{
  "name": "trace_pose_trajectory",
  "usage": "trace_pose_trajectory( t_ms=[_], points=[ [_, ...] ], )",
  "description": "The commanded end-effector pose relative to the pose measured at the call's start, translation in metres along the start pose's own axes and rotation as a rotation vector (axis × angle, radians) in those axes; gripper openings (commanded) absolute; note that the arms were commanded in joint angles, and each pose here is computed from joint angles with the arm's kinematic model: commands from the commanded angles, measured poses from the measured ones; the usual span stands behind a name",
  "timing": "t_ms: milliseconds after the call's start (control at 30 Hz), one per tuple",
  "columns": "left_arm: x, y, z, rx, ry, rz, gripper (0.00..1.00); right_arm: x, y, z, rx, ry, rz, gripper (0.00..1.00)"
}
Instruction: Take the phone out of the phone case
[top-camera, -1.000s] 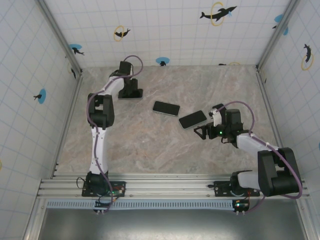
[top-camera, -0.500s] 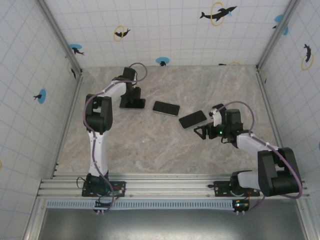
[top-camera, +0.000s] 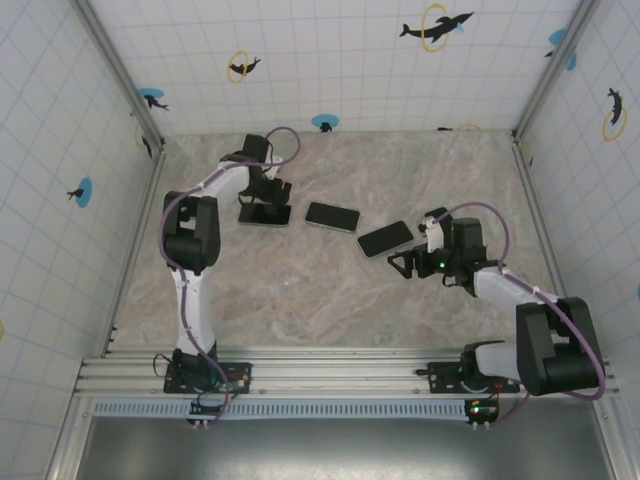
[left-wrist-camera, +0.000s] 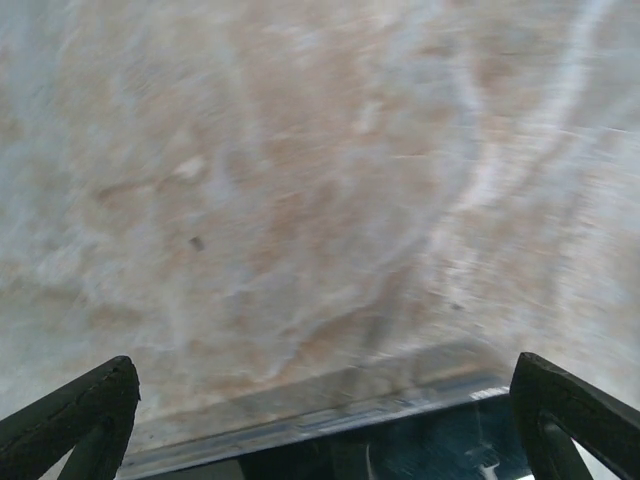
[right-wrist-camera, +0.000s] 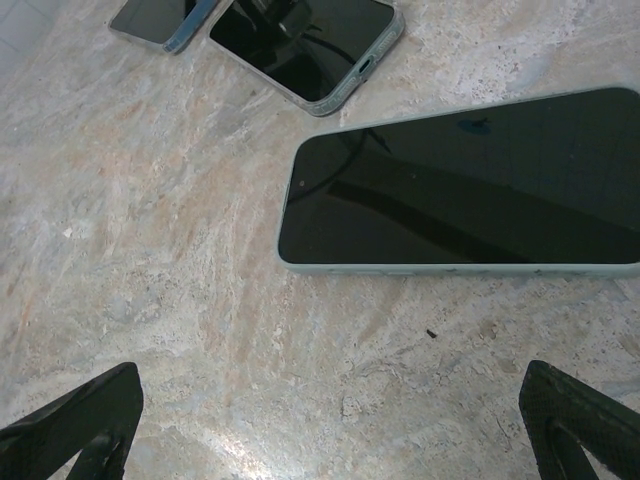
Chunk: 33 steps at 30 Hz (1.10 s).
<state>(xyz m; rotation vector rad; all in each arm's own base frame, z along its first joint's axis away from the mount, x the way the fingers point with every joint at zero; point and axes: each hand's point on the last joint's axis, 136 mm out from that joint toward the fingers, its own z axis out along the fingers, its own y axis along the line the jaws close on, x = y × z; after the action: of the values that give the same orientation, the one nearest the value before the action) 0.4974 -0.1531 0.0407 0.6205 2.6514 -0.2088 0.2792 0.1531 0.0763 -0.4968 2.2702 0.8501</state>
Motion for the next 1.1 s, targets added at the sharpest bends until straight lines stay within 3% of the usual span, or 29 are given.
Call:
trace_pose_trajectory(
  t_ms=[0,100,333,600,800,1067],
  points=[
    [-0.002,-0.028,-0.029,0.182,-0.033,0.294,0.97,0.003,0.007,-0.002,-0.02,-0.001,-0.005,0.99],
    [0.012,-0.037,-0.042,0.271,-0.017,0.472,0.97,0.005,0.009,-0.002,-0.023,0.002,-0.009,0.99],
    [0.035,-0.032,-0.06,0.355,-0.019,0.694,0.97,0.011,0.012,0.0,-0.024,0.014,-0.014,0.99],
    [0.071,0.006,-0.043,0.186,0.144,0.893,0.97,0.019,0.016,0.001,-0.022,0.023,-0.025,0.99],
    [0.064,0.017,-0.032,0.109,0.131,0.974,0.97,0.019,0.018,0.0,-0.027,0.022,-0.028,0.99],
    [0.059,0.019,-0.023,0.113,0.138,0.991,0.97,0.022,0.019,-0.001,-0.024,0.021,-0.028,0.99]
  ],
)
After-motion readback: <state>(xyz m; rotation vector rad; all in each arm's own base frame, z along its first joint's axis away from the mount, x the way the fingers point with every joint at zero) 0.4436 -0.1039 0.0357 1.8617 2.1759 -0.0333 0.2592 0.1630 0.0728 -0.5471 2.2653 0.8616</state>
